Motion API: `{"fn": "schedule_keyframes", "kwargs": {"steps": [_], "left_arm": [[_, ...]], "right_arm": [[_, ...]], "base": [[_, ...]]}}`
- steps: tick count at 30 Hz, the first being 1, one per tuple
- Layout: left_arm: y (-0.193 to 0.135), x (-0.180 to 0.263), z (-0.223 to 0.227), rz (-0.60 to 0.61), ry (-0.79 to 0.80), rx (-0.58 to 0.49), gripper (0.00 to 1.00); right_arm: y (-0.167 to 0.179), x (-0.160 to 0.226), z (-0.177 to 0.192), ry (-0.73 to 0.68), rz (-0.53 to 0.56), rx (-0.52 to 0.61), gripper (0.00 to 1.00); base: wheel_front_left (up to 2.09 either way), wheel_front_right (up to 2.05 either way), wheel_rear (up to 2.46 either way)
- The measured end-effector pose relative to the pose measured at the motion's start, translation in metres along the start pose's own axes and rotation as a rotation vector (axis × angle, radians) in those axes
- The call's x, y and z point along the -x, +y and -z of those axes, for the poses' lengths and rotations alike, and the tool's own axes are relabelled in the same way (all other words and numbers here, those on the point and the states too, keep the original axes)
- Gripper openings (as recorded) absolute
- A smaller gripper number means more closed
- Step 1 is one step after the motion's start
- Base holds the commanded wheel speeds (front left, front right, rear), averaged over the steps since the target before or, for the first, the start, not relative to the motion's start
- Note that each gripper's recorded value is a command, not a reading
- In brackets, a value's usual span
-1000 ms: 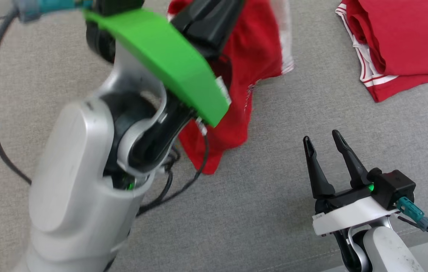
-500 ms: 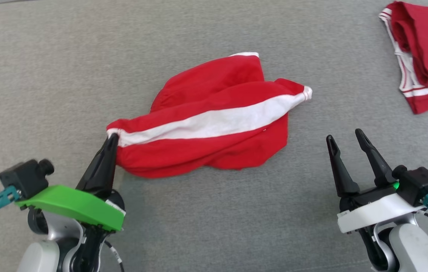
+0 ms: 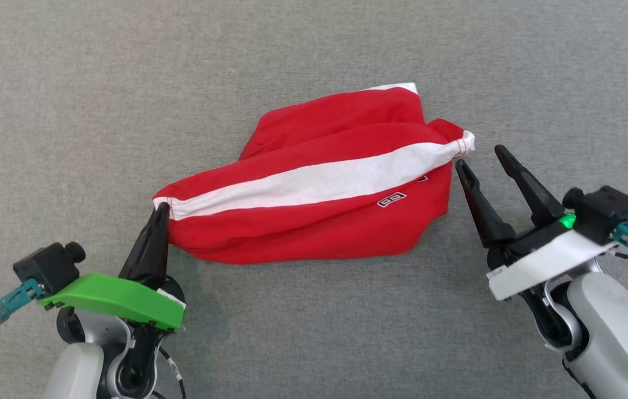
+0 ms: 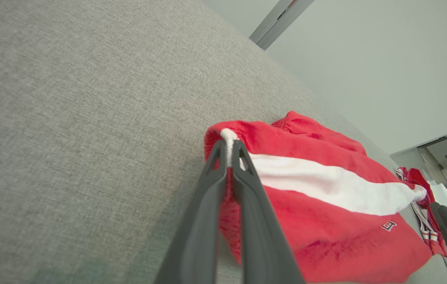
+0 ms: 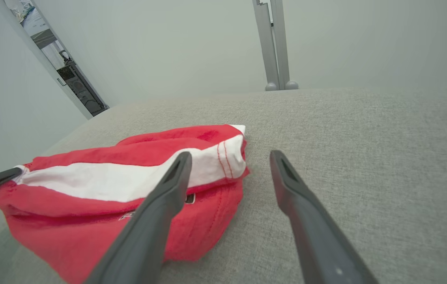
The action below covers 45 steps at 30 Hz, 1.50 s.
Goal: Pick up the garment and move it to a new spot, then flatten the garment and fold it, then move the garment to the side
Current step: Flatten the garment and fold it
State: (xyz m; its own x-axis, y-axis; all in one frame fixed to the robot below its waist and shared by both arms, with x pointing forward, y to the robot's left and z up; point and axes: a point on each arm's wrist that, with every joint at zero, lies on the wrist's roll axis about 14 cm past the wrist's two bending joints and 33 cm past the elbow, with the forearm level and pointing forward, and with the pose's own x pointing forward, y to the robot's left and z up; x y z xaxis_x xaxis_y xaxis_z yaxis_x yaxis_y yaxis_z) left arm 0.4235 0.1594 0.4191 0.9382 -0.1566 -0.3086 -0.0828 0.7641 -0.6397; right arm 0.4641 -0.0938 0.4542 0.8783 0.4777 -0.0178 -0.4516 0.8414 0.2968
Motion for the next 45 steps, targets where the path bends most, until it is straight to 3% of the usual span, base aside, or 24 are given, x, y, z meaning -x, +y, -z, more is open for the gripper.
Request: {"fn": "schedule_keyframes", "kwargs": {"steps": [8, 10, 11, 12, 13, 18, 23, 33, 38, 45], "left_arm": [[0.012, 0.000, 0.004, -0.030, -0.002, 0.009, 0.00], [0.015, 0.000, 0.005, -0.038, 0.002, 0.009, 0.00], [0.016, 0.001, 0.006, -0.042, 0.002, 0.009, 0.00], [0.017, 0.001, 0.007, -0.044, 0.006, 0.007, 0.00], [0.018, 0.002, 0.007, -0.047, 0.007, 0.006, 0.00], [0.015, 0.003, 0.007, -0.038, 0.008, -0.003, 0.00], [-0.019, -0.012, -0.021, 0.088, -0.048, -0.059, 0.00], [-0.191, -0.068, -0.106, 0.573, -0.119, -0.273, 0.00], [-0.266, -0.095, -0.132, 0.735, -0.193, -0.352, 0.00], [-0.341, -0.116, -0.159, 0.910, -0.366, -0.316, 0.00]], "right_arm": [[0.006, -0.021, 0.017, 0.068, -0.077, -0.019, 0.98], [0.010, -0.025, 0.016, 0.061, -0.091, -0.041, 0.45], [0.013, -0.025, 0.015, 0.059, -0.097, -0.056, 0.35], [0.016, -0.026, 0.015, 0.056, -0.105, -0.076, 0.07], [0.020, -0.025, 0.013, 0.053, -0.116, -0.087, 0.00], [0.025, -0.021, 0.000, 0.028, -0.128, -0.110, 0.00], [0.004, -0.021, -0.060, -0.137, -0.082, -0.106, 0.00], [-0.042, -0.034, -0.204, -0.416, -0.076, 0.141, 0.00], [-0.065, -0.041, -0.262, -0.507, -0.046, 0.268, 0.00], [-0.092, -0.033, -0.319, -0.599, 0.026, 0.413, 0.00]], "base": [[0.00, 0.00, 0.00], [0.00, 0.00, 0.00], [0.00, 0.00, 0.00], [0.00, 0.00, 0.00], [0.00, 0.00, 0.00], [0.00, 0.00, 0.00], [0.00, 0.00, 0.00], [0.00, 0.00, 0.00], [0.00, 0.00, 0.00], [0.00, 0.00, 0.00]]}}
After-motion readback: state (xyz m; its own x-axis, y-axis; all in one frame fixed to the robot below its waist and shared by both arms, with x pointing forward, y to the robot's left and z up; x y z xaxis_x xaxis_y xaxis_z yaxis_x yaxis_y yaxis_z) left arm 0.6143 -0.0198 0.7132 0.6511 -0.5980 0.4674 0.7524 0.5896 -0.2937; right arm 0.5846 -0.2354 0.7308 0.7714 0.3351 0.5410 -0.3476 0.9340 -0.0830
